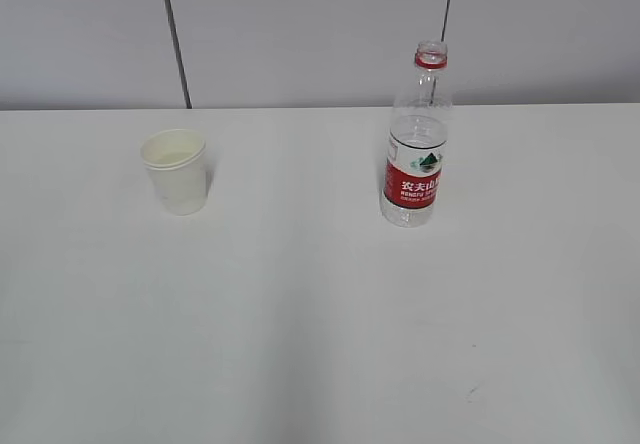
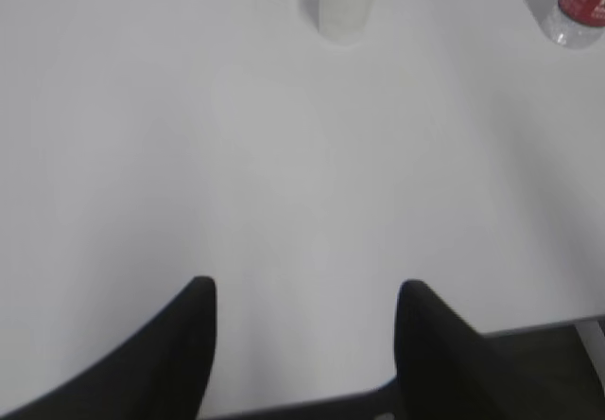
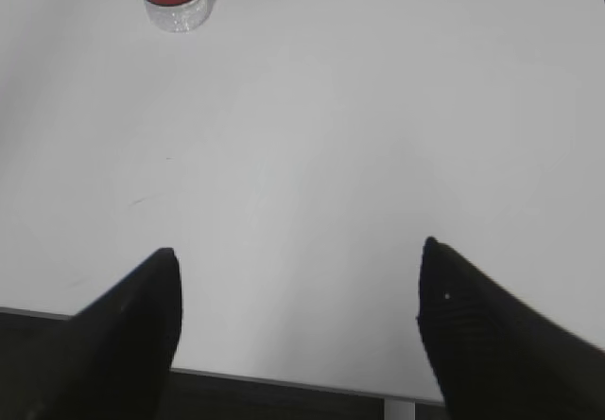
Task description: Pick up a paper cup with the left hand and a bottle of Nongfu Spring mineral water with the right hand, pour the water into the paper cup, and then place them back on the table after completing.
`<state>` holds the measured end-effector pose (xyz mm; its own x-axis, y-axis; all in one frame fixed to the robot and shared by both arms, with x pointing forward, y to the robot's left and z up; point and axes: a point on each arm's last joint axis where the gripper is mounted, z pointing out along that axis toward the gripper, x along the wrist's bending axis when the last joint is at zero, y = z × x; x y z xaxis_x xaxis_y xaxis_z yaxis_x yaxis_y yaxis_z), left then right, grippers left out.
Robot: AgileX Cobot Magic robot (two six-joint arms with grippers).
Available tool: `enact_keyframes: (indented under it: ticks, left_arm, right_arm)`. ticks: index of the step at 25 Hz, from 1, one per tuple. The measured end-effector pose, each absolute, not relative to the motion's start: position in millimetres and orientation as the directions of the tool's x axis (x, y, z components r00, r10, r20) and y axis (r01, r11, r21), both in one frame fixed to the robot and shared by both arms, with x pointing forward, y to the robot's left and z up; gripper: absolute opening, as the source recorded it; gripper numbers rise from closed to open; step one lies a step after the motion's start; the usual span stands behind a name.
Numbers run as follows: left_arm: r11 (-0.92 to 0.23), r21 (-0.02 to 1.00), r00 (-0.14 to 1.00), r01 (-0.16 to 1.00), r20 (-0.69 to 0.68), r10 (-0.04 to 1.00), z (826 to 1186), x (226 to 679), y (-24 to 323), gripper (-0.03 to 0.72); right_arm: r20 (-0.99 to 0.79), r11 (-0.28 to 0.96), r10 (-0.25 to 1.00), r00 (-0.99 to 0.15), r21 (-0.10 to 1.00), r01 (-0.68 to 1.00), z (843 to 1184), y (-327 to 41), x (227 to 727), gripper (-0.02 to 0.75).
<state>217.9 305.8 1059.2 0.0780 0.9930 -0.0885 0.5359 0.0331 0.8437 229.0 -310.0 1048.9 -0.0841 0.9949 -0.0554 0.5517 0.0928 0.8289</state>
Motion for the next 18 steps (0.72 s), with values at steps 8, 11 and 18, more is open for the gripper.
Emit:
enact_keyframes:
  ticks: [8, 11, 18]
  left_arm:
    - [0.023, 0.879, 0.091, 0.475, -0.075, 0.993, 1056.1, 228.6, 304.5, 0.382]
    - [0.022, 0.880, 0.091, 0.474, -0.074, 0.993, 1056.1, 228.6, 304.5, 0.382]
    - [0.020, 0.880, 0.092, 0.474, -0.072, 0.993, 1056.1, 228.6, 304.5, 0.377]
  right_arm:
    - [-0.061, 0.099, 0.994, -0.090, 0.844, 0.526, 1045.3, -309.6, 230.3, 0.572]
    - [-0.061, 0.099, 0.994, -0.090, 0.847, 0.523, 1045.5, -309.6, 230.1, 0.572]
    - [-0.063, 0.101, 0.994, -0.091, 0.850, 0.518, 1045.6, -309.7, 229.6, 0.572]
